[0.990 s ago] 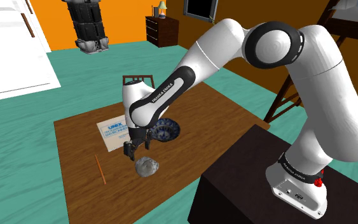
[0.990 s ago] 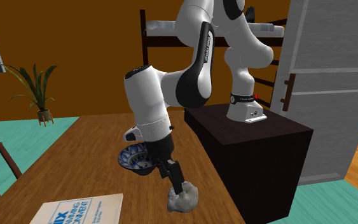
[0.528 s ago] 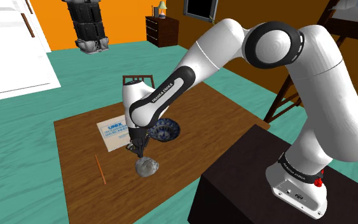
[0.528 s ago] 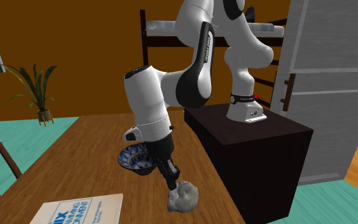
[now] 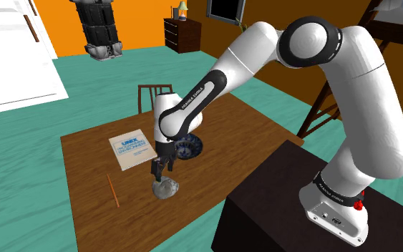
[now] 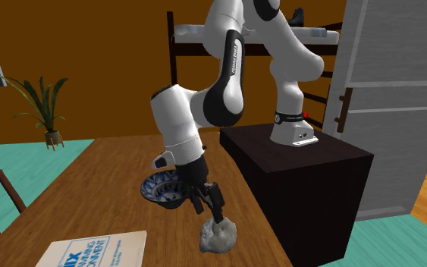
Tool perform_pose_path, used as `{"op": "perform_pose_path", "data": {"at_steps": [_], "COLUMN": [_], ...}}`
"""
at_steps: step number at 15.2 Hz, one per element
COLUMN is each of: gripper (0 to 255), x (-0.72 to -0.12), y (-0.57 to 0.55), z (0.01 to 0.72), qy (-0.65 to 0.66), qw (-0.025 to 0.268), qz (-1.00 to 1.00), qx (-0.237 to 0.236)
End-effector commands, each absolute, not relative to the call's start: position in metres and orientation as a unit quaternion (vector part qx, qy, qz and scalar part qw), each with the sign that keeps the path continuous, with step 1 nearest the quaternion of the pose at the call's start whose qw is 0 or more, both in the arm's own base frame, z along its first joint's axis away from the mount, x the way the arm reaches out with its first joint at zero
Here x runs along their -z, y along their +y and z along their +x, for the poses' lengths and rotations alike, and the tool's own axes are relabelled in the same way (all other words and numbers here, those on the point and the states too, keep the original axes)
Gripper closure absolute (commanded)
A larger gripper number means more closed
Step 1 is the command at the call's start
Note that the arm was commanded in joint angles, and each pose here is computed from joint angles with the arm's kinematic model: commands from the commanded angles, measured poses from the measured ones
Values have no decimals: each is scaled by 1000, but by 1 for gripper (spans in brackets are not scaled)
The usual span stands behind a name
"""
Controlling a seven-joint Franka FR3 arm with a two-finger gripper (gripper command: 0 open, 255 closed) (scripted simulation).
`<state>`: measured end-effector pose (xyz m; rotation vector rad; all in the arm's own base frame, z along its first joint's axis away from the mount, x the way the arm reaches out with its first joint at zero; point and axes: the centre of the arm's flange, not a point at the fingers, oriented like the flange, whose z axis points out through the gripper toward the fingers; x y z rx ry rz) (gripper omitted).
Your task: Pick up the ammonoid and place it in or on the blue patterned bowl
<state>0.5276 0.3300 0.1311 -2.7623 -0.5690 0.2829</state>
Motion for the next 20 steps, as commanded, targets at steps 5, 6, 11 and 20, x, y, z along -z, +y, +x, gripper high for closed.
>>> {"op": "perform_pose_path", "data": {"at_steps": [5,6,11,20], "gripper": [0,0,0,255], "x": [-105,-101,-84,-84], "y": [292,294,301,301], "z": [522,521,515,515], "qy": [-309,-309,-309,-309], "qw": [235,235,235,235], "qz": [-918,-918,-918,-918], "qx": [-83,-83,-84,-83]}}
